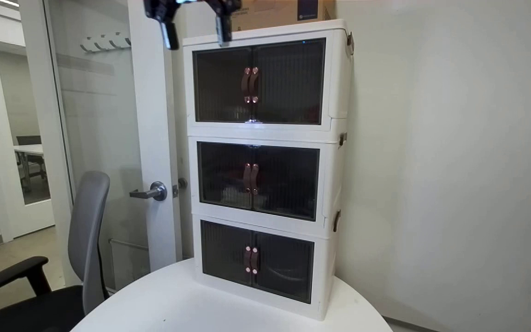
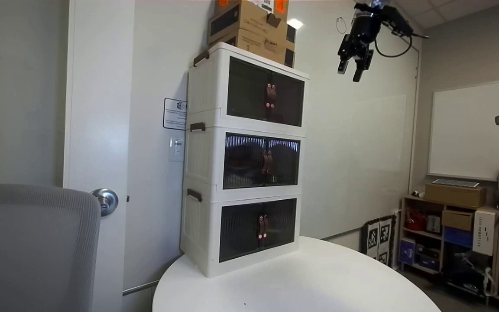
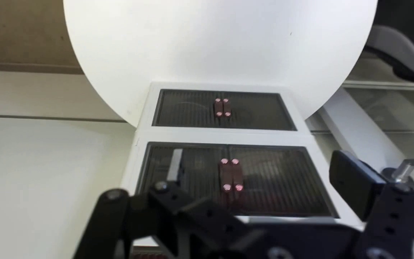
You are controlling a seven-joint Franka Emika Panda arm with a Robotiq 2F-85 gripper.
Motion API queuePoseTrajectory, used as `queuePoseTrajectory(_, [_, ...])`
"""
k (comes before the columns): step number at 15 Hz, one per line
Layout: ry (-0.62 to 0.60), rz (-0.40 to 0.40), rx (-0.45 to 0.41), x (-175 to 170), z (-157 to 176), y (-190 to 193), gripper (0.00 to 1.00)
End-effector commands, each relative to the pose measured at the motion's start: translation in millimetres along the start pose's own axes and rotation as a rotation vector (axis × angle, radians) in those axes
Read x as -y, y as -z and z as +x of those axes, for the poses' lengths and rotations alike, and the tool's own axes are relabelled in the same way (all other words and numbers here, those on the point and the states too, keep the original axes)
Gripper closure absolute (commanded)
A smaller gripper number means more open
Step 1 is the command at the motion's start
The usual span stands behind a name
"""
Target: Close the open doors of the cabinet
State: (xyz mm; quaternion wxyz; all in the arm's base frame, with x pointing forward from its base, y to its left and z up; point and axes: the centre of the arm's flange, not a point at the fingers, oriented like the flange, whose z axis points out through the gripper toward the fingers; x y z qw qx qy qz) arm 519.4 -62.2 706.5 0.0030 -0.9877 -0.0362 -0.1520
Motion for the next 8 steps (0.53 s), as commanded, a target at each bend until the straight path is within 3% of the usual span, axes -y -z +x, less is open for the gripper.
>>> queuePoseTrajectory(1, [0.027, -0.074, 0.090, 47, -36, 17, 0.00])
queuePoseTrajectory(3, [0.054, -0.193, 0.166, 60, -52, 20, 0.00])
queuePoseTrajectory(4, [0.045, -0.123, 0.114, 48, -32, 18, 0.00])
queuePoseTrajectory(8, [0.054, -0.179, 0.144, 57, -43, 20, 0.00])
